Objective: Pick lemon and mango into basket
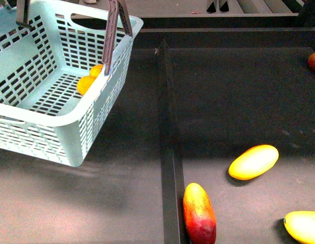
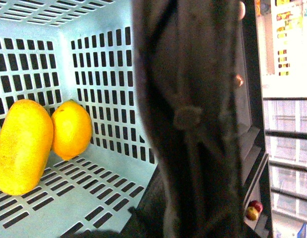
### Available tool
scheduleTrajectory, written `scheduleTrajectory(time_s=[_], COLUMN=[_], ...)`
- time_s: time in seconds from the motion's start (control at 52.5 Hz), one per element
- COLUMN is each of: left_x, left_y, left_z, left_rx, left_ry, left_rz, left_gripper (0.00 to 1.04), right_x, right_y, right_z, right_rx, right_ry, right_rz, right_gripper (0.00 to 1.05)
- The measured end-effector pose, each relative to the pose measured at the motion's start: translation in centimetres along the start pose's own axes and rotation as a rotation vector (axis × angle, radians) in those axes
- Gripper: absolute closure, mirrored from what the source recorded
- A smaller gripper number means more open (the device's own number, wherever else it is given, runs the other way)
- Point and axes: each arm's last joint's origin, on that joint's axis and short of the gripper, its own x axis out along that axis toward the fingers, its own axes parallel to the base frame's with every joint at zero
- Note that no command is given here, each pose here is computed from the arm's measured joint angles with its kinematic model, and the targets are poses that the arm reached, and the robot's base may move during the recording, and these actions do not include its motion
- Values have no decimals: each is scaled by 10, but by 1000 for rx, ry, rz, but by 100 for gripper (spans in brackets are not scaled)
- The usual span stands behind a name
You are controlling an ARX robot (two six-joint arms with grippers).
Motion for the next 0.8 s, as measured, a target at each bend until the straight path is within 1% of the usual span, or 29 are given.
scheduleTrajectory(time_s=[0.114, 0.286, 0.324, 0.438, 0.762, 0.781, 0.8], left_x=[11, 19, 19, 20, 7, 5, 4], left_y=[5, 16, 19, 42, 61, 63, 63], left_z=[7, 7, 7, 4, 4, 4, 3], left_rx=[-76, -139, -143, -136, -156, -155, -160], left_ry=[1, 16, 17, -5, -21, -23, -22], left_rz=[29, 56, 58, 77, 104, 107, 107], left_gripper=[100, 100, 100, 100, 100, 100, 97], right_x=[0, 0, 0, 0, 0, 0, 0], right_y=[0, 0, 0, 0, 0, 0, 0], right_z=[0, 0, 0, 0, 0, 0, 0], right_rx=[0, 0, 0, 0, 0, 0, 0], right_ry=[0, 0, 0, 0, 0, 0, 0], right_rz=[0, 0, 0, 0, 0, 0, 0], right_gripper=[9, 9, 9, 9, 9, 9, 9])
